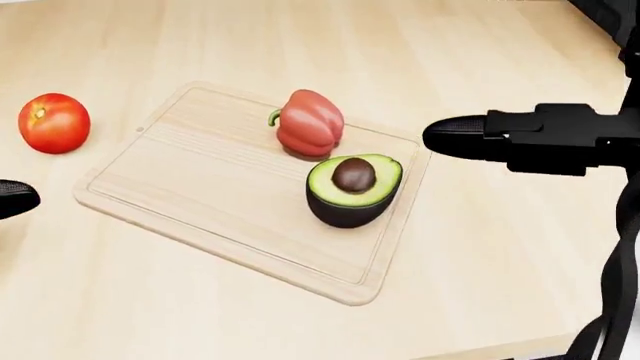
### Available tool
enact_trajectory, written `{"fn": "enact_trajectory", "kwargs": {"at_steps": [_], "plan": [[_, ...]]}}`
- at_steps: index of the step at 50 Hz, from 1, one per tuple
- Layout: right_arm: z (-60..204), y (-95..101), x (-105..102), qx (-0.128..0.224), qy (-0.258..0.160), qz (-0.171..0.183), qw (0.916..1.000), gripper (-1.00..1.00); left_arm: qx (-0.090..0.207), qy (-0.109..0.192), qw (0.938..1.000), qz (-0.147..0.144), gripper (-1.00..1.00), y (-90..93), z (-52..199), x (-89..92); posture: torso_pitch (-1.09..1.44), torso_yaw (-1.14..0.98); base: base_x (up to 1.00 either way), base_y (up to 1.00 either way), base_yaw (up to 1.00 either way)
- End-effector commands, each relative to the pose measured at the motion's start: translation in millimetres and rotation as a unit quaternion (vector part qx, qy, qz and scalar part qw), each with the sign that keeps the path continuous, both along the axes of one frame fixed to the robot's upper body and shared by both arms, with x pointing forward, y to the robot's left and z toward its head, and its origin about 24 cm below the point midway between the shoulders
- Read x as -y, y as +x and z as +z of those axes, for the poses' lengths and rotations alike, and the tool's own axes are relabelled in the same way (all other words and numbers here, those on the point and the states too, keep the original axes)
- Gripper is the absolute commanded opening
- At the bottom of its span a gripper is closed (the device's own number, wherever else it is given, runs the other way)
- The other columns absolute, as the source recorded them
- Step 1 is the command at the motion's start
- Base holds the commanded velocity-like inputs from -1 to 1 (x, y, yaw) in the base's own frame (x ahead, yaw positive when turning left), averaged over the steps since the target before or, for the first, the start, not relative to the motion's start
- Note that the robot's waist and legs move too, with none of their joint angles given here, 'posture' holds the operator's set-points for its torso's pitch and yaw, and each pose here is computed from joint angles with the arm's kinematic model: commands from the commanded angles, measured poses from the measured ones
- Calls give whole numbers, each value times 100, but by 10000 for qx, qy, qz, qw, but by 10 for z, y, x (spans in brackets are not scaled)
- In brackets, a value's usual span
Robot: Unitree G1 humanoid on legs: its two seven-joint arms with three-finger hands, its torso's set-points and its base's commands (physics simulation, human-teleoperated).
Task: Place the avocado, onion, tomato and bell pepper on the cutting board.
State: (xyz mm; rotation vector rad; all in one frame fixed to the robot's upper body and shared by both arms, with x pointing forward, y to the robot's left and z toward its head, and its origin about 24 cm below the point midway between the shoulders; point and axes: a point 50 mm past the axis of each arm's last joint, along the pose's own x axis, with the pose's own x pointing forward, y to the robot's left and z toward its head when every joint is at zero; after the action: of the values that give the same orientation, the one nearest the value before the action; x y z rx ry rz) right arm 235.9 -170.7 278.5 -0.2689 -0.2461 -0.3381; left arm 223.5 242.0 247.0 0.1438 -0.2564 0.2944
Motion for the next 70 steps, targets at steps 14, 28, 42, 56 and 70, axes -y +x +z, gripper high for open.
{"fn": "enact_trajectory", "kwargs": {"at_steps": [14, 28, 42, 56, 70], "plan": [[61, -38, -19, 295, -99, 40, 9995, 100, 203, 177, 9994, 229, 100, -29, -118, -72, 0, 0, 0, 0, 0], [5, -38, -11, 263, -55, 5, 9996, 100, -66, 291, 9985, 459, 100, -24, -317, -160, 0, 0, 0, 0, 0], [-37, -38, 2, 234, -41, -28, 9997, 100, -315, 466, 9956, 750, 100, -29, -483, -270, 0, 0, 0, 0, 0], [-41, -27, 11, 227, -50, -40, 9997, 100, -516, 431, 9940, 866, 100, -38, -578, -339, 0, 0, 0, 0, 0], [-85, -36, 15, 206, -18, -45, 9998, 100, -689, 400, 9927, 902, 91, -50, -675, -357, 0, 0, 0, 0, 0]]}}
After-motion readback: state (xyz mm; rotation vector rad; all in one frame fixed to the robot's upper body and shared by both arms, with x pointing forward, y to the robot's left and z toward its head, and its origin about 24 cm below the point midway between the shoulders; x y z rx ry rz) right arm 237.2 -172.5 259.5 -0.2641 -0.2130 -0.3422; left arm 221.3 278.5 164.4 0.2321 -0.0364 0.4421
